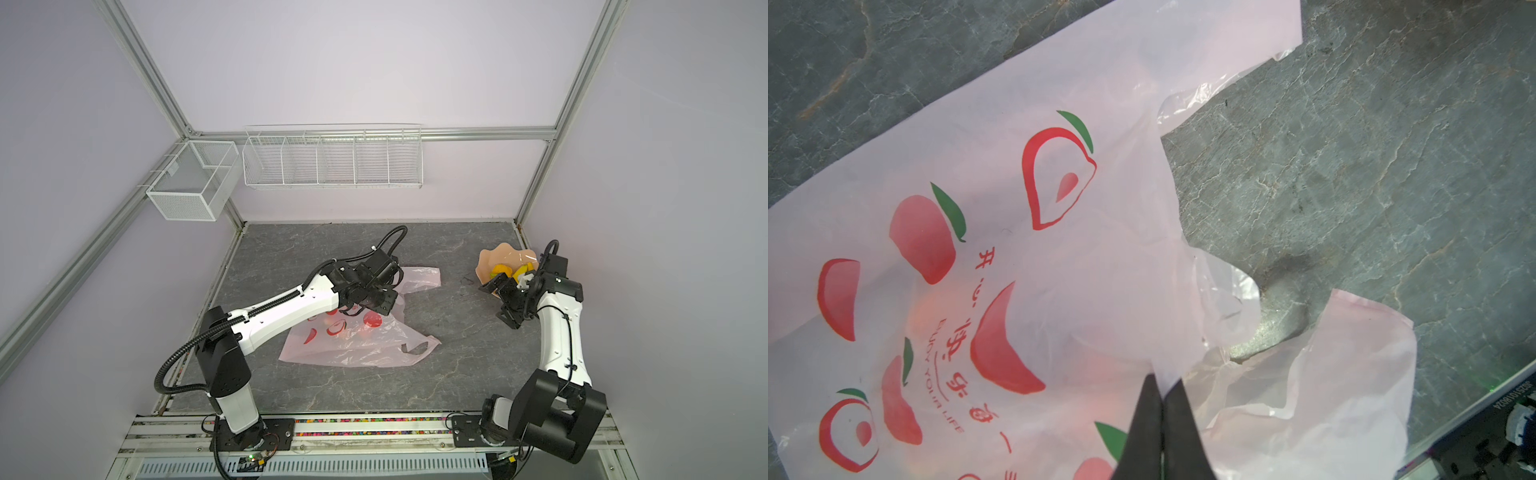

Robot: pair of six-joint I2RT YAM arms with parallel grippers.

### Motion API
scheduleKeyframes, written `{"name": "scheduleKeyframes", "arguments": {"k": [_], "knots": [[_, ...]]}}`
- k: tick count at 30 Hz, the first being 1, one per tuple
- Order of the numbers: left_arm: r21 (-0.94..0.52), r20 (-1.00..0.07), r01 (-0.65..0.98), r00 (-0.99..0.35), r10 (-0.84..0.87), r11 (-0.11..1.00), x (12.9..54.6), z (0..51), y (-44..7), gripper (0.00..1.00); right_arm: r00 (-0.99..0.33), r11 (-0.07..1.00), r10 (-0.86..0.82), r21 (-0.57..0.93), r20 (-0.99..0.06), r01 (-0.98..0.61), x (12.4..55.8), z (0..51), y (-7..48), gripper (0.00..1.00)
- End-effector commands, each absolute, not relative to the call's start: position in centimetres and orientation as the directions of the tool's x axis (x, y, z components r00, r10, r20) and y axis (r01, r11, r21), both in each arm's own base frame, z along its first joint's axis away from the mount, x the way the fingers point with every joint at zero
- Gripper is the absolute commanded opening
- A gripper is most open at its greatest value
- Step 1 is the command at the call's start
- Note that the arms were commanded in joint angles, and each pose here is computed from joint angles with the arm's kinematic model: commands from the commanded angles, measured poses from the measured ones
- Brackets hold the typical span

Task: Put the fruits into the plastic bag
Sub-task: 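Withdraw the right gripper from the bag toward the fruit bowl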

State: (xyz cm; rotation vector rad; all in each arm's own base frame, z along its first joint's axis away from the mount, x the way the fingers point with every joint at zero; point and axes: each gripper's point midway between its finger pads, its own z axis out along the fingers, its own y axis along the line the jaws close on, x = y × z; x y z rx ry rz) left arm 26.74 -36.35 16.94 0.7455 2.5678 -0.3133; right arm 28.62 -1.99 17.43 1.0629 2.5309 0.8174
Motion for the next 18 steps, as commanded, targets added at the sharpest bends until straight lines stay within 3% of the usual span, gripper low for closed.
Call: {"name": "scheduleKeyframes", "arguments": {"k": [1,7,18], "knots": [[-0.095,-0.498,0.551,-0.748,0.439,0.829,26.5,17.9,-36.1,0.00,-0.682,0.599,0.729,0.544,-0.065,0.588,28.7,17.5,-4.0,0.95],[-0.097,-0.498,0.551,-0.748,0.439,0.829,26.4,17.9,-36.1,0.00,-0.625,0.598,0.771,0.478,-0.125,0.643,30.3,17.7,-7.8,1.00],[-0.096,-0.499,0.545,-0.750,0.433,0.833,26.3,18.0,-35.8,0.00,-0.481,0.459,0.872,0.507,-0.097,0.730,34.4,15.9,-12.8,0.78]]}}
